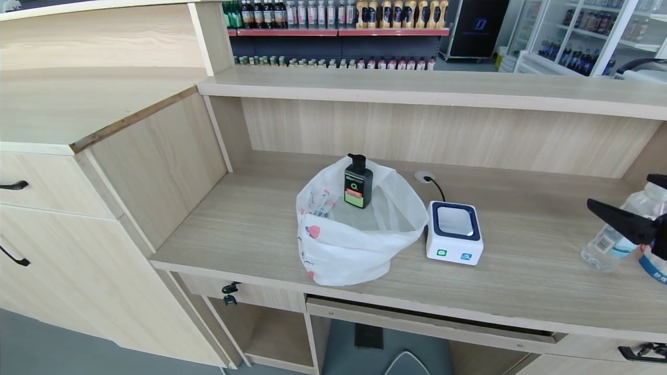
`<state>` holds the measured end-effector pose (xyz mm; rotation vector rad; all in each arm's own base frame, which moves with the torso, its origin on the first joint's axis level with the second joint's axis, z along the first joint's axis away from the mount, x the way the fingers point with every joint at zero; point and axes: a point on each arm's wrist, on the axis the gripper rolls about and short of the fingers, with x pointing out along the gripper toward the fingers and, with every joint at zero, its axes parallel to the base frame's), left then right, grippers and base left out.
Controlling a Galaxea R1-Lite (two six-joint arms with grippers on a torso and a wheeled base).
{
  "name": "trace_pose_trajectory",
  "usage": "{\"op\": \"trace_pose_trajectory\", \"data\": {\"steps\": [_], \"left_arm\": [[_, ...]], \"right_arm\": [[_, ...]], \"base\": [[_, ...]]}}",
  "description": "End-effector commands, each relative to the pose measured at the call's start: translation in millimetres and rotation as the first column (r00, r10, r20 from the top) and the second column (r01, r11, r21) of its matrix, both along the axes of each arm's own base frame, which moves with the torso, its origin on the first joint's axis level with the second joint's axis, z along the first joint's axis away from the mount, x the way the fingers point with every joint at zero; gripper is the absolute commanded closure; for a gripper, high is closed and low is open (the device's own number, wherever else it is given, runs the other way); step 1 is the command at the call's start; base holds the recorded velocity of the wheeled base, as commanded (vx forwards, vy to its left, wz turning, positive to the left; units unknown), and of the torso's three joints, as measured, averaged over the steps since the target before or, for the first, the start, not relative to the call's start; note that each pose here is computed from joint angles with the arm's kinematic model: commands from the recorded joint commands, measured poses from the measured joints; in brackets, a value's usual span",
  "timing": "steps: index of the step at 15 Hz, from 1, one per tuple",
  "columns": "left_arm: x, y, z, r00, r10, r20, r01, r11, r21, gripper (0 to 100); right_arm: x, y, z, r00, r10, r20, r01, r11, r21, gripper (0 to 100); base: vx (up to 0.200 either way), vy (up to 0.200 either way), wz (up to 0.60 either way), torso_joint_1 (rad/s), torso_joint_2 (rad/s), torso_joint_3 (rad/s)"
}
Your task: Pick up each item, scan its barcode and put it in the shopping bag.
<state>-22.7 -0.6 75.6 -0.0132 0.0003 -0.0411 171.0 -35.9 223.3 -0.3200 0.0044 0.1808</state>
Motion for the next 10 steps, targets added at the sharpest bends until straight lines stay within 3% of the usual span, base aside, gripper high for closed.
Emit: {"op": "trace_pose_trajectory", "data": {"steps": [1,6,10], "left_arm": [[0,0.0,-0.1,1.0,-0.002,-0.001,0.002,1.0,0.004,0],[0,0.0,-0.1,1.0,-0.002,-0.001,0.002,1.0,0.006,0],[0,0.0,0.0,1.0,-0.002,0.0,0.002,1.0,0.006,0]], "right_arm": [[16,-7,2,1.0,-0.016,-0.017,0.016,1.0,0.015,0],[26,-15,14,0.994,-0.039,0.102,0.045,0.998,-0.052,0],[35,-12,43,0.985,-0.061,0.16,0.075,0.994,-0.08,0]], "base": [[-0.2,0.0,0.0,-0.007,0.0,0.002],[0.0,0.0,0.0,0.0,0.0,0.0],[0.0,0.0,-0.6,0.004,0.01,0.002]]}}
